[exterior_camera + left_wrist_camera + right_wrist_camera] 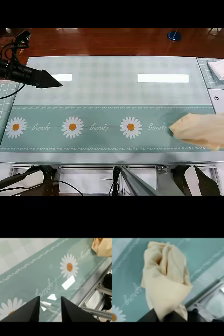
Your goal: Fold the shirts.
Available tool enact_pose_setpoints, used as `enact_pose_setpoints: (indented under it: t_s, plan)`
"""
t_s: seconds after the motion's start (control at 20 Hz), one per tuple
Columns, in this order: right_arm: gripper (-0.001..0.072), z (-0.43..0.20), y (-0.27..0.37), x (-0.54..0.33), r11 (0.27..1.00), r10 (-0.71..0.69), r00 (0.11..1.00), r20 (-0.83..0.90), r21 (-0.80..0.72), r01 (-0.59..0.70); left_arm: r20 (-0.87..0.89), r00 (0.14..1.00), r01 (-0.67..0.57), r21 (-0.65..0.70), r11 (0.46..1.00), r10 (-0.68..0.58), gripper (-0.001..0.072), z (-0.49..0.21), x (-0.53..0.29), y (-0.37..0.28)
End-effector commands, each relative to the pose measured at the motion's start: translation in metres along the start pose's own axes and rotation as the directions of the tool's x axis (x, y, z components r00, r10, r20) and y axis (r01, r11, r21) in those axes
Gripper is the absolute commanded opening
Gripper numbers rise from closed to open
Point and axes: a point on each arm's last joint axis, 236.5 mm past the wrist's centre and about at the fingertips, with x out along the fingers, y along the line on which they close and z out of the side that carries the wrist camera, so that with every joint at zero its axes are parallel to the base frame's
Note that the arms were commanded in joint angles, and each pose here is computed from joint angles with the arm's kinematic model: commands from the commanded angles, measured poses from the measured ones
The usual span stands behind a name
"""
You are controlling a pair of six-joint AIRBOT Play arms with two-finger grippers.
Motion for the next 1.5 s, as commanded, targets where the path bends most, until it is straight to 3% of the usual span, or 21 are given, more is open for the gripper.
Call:
enact_pose_setpoints:
  t_s: [0.0,0.25,0.5,0.95,1.2,1.25,1.35,1.4,1.45]
  plan:
    - [0.0022,-0.009,-0.064,-0.002,0.971,-0.22,0.975,-0.041,0.083,0.223,-0.003,1.0,0.002,0.006,1.0,-0.002,0.0327,-0.001,0.0,0.0]
    - [0.0023,-0.046,-0.106,0.037,0.931,-0.317,0.919,-0.233,0.111,0.349,0.012,1.0,-0.009,-0.007,1.0,0.009,0.0327,0.0,-0.006,0.006]
    - [0.0023,-0.089,-0.187,0.048,0.791,-0.541,0.739,-0.402,0.056,0.609,0.043,0.999,-0.029,-0.043,0.999,0.031,0.0328,0.0,-0.018,0.02]
    - [0.0024,-0.133,-0.247,0.113,0.73,-0.521,0.706,-0.48,0.177,0.66,0.02,1.0,-0.012,-0.077,0.997,0.014,0.0327,-0.006,-0.019,0.017]
    - [0.0025,-0.145,-0.271,0.131,0.732,-0.466,0.705,-0.535,0.214,0.647,0.023,1.0,-0.013,-0.111,0.994,0.015,0.0327,-0.005,-0.019,0.017]
    - [0.0046,-0.141,-0.275,0.136,0.736,-0.469,0.712,-0.523,0.214,0.642,0.022,1.0,-0.012,-0.122,0.992,0.015,0.0327,-0.005,-0.019,0.017]
    - [0.0311,-0.129,-0.284,0.146,0.745,-0.488,0.728,-0.481,0.204,0.635,0.022,1.0,-0.012,-0.129,0.992,0.015,0.0327,-0.005,-0.019,0.017]
    - [0.0372,-0.121,-0.287,0.148,0.747,-0.499,0.737,-0.456,0.204,0.633,0.022,1.0,-0.012,-0.128,0.992,0.015,0.0327,-0.005,-0.019,0.017]
    - [0.0383,-0.113,-0.292,0.147,0.746,-0.517,0.741,-0.428,0.198,0.635,0.022,1.0,-0.012,-0.129,0.992,0.015,0.0327,-0.005,-0.019,0.017]
